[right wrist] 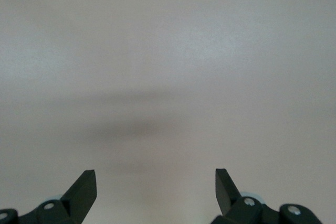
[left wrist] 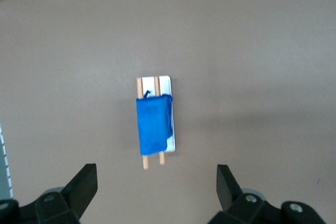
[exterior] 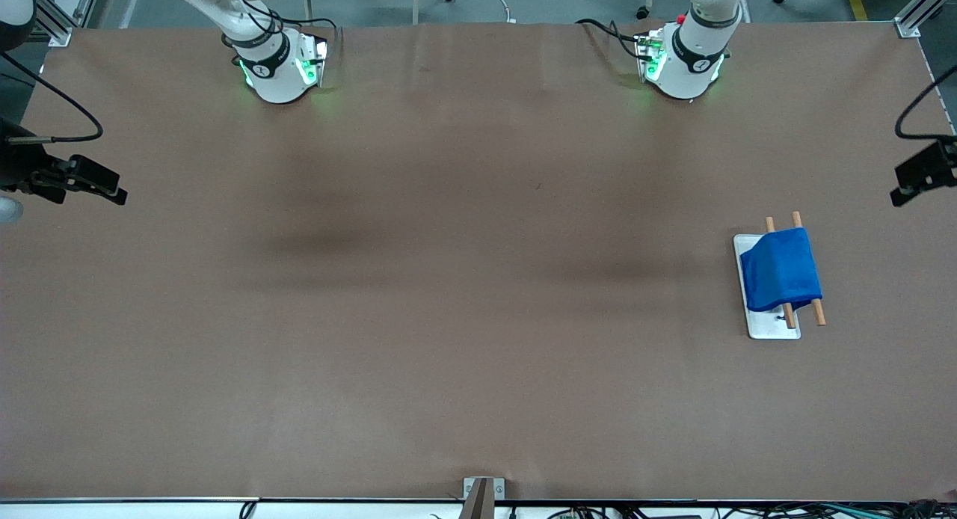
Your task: Right arm passes towel to left arm to hang
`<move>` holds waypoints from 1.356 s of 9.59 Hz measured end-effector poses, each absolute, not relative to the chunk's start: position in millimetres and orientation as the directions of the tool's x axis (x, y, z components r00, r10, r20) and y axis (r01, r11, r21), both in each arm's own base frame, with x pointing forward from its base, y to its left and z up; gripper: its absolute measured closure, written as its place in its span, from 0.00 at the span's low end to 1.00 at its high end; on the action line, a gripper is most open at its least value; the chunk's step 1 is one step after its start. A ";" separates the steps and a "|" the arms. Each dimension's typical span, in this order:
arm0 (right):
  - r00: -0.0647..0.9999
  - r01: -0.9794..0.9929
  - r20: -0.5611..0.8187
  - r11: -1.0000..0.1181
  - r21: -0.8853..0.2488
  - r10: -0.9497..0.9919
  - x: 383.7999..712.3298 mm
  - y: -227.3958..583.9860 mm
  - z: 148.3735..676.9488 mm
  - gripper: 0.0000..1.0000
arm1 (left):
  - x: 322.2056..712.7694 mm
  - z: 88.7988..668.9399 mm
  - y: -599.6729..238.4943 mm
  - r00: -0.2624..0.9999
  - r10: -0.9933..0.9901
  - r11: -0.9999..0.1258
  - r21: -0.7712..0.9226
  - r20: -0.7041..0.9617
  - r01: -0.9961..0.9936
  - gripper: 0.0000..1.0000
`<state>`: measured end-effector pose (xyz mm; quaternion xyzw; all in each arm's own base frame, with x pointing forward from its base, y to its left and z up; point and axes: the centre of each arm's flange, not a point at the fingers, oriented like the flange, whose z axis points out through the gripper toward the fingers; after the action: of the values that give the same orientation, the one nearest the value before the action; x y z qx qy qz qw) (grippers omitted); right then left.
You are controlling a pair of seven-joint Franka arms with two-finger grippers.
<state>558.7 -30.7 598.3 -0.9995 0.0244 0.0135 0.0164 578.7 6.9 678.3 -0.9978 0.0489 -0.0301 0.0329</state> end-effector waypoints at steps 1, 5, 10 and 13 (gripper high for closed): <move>0.998 -0.049 -0.028 -0.998 -0.032 -0.049 558.7 -30.8 598.2 0.00 | 567.8 684.4 -3.0 0.995 -0.093 -0.993 -0.074 0.039 -0.090 0.00; 0.998 -0.049 -0.028 -0.998 -0.032 -0.048 558.8 -30.4 598.2 0.00 | 532.5 679.3 -23.5 0.996 -0.087 -0.994 -0.070 -0.012 -0.088 0.00; 0.998 -0.048 -0.028 -0.998 -0.032 -0.047 558.8 -30.2 598.1 0.00 | 503.6 666.0 -47.0 0.997 -0.079 -0.996 -0.035 -0.008 -0.079 0.00; 0.998 -0.048 -0.028 -0.998 -0.032 -0.047 558.8 -30.1 598.0 0.00 | 505.8 664.5 -61.9 0.996 -0.090 -0.995 -0.033 0.013 -0.090 0.00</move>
<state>558.8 -30.1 598.0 -0.9995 0.0238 0.0137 0.0163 505.8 -61.9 664.5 -0.9988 0.0450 -0.0071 0.0162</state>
